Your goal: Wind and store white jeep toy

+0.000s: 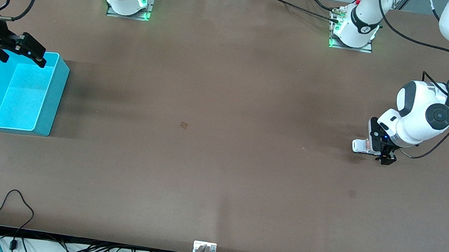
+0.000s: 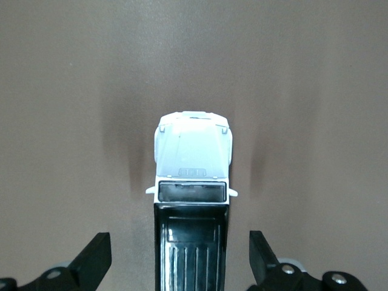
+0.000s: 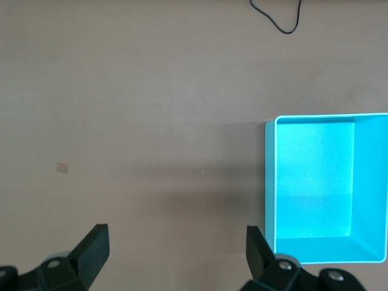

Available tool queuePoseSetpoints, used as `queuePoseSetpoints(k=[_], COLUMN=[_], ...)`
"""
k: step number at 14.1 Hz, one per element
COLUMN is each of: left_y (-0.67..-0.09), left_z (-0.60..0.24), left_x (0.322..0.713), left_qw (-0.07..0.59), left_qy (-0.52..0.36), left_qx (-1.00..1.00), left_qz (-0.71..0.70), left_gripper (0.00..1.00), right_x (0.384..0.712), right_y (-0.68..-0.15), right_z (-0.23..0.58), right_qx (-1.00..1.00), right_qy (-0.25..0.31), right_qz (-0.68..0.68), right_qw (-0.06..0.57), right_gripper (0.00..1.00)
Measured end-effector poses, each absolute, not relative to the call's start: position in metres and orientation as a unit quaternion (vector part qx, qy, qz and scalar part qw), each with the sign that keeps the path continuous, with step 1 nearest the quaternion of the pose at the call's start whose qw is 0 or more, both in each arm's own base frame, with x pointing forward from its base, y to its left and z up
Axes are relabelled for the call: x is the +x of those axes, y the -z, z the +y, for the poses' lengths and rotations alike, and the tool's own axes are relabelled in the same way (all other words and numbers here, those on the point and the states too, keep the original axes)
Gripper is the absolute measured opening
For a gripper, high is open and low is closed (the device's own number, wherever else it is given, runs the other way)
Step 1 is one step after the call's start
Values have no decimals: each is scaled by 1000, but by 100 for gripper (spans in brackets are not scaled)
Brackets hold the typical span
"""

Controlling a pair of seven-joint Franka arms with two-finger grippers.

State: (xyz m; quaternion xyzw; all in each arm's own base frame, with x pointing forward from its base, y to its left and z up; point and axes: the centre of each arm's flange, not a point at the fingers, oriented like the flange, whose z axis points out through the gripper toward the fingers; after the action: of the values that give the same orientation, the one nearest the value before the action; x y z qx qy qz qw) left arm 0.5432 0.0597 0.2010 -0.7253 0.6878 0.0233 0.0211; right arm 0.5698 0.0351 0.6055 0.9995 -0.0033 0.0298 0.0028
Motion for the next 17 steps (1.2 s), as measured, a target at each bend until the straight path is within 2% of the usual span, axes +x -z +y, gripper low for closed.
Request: queuePoseSetpoints(k=[2, 7, 17], left_y=[-198, -194, -193], left_z=[59, 59, 58], left_x=[543, 542, 542], left_qw=[22, 21, 21], left_qy=[-22, -22, -22], left_qx=[-723, -704, -702], left_qz=[691, 710, 711], left_gripper=[100, 51, 51], right_x=[571, 571, 576], right_y=[-604, -601, -590], right_z=[37, 46, 55], right_qx=[1000, 1000, 1000], right_qy=[-28, -26, -16], right_qz=[-2, 6, 13], right_qw=[3, 1, 0], right_gripper=[100, 100, 100])
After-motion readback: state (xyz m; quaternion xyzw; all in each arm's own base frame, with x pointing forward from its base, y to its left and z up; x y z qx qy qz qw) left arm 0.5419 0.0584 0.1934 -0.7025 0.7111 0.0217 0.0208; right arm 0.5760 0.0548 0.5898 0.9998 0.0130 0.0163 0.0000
